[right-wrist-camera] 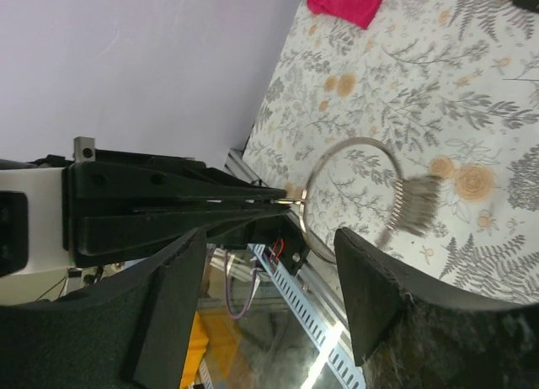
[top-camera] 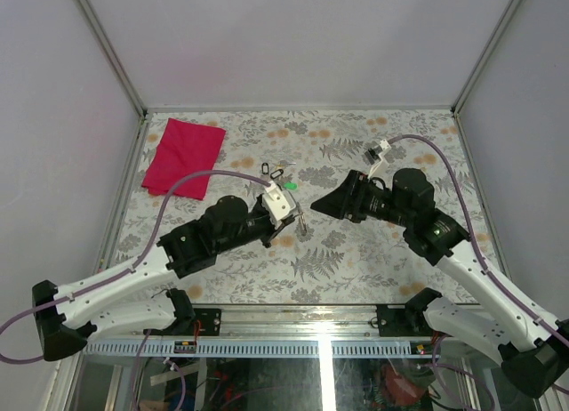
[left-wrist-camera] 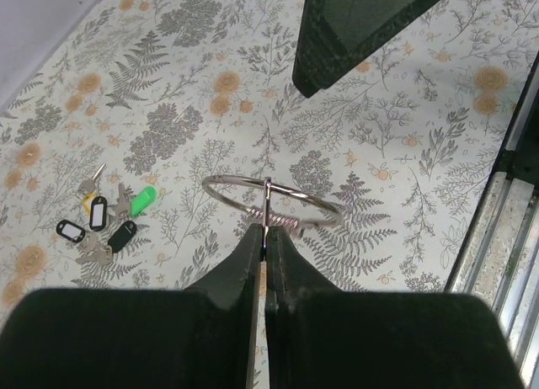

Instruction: Put the keys on the keyring

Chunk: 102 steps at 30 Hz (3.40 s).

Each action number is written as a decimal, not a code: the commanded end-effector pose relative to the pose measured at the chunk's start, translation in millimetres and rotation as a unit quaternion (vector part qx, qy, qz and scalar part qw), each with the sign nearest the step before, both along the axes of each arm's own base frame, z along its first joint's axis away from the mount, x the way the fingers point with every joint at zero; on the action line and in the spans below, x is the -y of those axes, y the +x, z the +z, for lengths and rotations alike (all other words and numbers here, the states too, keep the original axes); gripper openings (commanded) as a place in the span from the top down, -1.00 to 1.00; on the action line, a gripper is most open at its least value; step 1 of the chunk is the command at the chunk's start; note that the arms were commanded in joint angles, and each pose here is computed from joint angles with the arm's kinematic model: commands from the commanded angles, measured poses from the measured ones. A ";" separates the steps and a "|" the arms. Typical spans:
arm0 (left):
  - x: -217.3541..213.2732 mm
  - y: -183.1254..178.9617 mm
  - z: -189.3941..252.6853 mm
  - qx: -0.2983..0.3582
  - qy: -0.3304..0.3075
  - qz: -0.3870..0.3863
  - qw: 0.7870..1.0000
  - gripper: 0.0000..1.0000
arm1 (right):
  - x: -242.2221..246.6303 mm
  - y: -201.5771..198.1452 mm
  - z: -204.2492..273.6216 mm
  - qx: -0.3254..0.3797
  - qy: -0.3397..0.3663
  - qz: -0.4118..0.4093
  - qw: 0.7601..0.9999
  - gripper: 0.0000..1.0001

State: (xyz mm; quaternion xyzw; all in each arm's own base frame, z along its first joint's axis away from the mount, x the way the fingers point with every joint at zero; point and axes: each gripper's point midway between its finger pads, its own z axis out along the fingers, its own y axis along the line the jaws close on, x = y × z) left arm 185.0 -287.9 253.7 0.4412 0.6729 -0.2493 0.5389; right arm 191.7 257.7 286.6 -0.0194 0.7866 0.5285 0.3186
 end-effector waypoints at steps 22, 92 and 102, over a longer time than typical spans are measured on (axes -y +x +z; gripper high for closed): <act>13.6 -19.1 56.1 0.063 -0.076 -0.076 0.992 1.00 | -28.5 -21.8 14.9 -0.021 0.103 0.103 0.989 -0.01; 11.4 -26.5 79.5 0.086 -0.077 -0.100 0.988 1.00 | -35.6 -31.2 46.9 -0.010 0.164 0.148 0.975 0.99; 2.3 -31.8 90.3 0.067 -0.124 -0.080 0.987 0.25 | -26.5 -21.3 51.1 0.026 0.126 0.101 0.987 1.00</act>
